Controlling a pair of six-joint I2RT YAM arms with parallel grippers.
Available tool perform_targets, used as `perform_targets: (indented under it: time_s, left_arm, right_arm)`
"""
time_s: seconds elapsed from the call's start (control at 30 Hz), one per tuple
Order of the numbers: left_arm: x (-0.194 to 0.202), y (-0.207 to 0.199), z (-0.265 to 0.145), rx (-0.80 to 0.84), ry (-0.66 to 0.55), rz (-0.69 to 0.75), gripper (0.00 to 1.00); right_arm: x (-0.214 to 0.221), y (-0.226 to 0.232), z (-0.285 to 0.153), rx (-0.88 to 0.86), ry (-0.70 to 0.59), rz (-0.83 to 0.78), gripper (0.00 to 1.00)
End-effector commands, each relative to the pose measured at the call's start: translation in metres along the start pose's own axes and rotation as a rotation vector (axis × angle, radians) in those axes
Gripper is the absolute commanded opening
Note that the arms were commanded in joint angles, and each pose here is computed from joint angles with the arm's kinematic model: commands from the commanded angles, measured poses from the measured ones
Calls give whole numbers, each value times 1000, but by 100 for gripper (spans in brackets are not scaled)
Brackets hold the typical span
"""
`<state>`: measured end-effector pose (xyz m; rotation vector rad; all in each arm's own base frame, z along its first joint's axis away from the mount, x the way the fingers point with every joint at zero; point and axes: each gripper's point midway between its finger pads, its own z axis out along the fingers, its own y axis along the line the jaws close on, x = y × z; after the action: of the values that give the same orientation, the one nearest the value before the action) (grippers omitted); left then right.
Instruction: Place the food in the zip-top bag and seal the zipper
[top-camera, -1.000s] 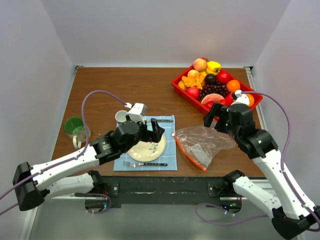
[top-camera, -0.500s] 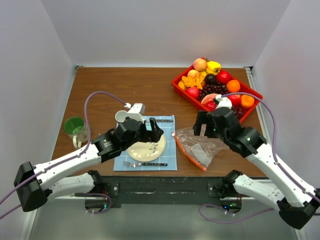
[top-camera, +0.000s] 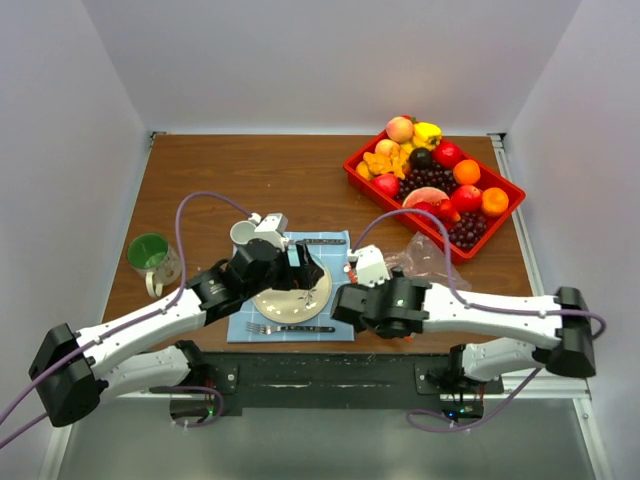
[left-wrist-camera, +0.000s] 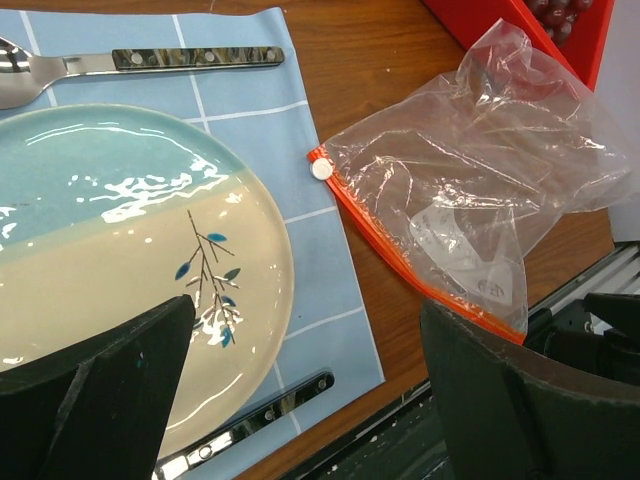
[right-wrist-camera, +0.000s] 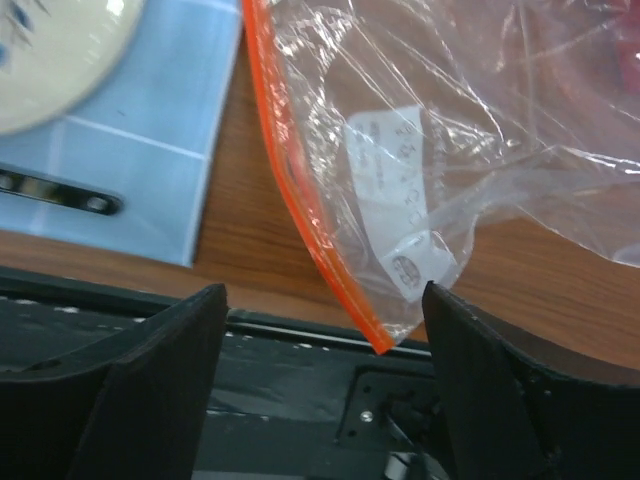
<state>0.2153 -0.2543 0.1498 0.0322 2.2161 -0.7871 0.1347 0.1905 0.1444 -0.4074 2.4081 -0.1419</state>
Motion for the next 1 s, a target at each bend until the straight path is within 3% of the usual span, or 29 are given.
perform_targets:
  time_s: [0.0,0.07,0.2,0.43,0.83,0.97]
  left_arm:
    - [-8,-11,1,53,-26,-24,100]
    - [-9,-12,1,60,-27,-24,100]
    - [-9,-11,0,61,-26,-22,100]
    - [-12,-9,-3,61,-34,-24,100]
    - [-8,-8,-2,78,-26,-31,100]
    - [-7,-6,-4,75,-26,-37,100]
  right_arm:
    - [14,-17,8,125,7,-14,77]
    - [18,-12,13,103,12,-27,65]
    - [26,3,22,67,45,-93,52]
    - [46,12,44,129,116,-181,49]
    - [40,-4,61,304,85,-247,45]
    - [34,-13,61,340,69,-241,38]
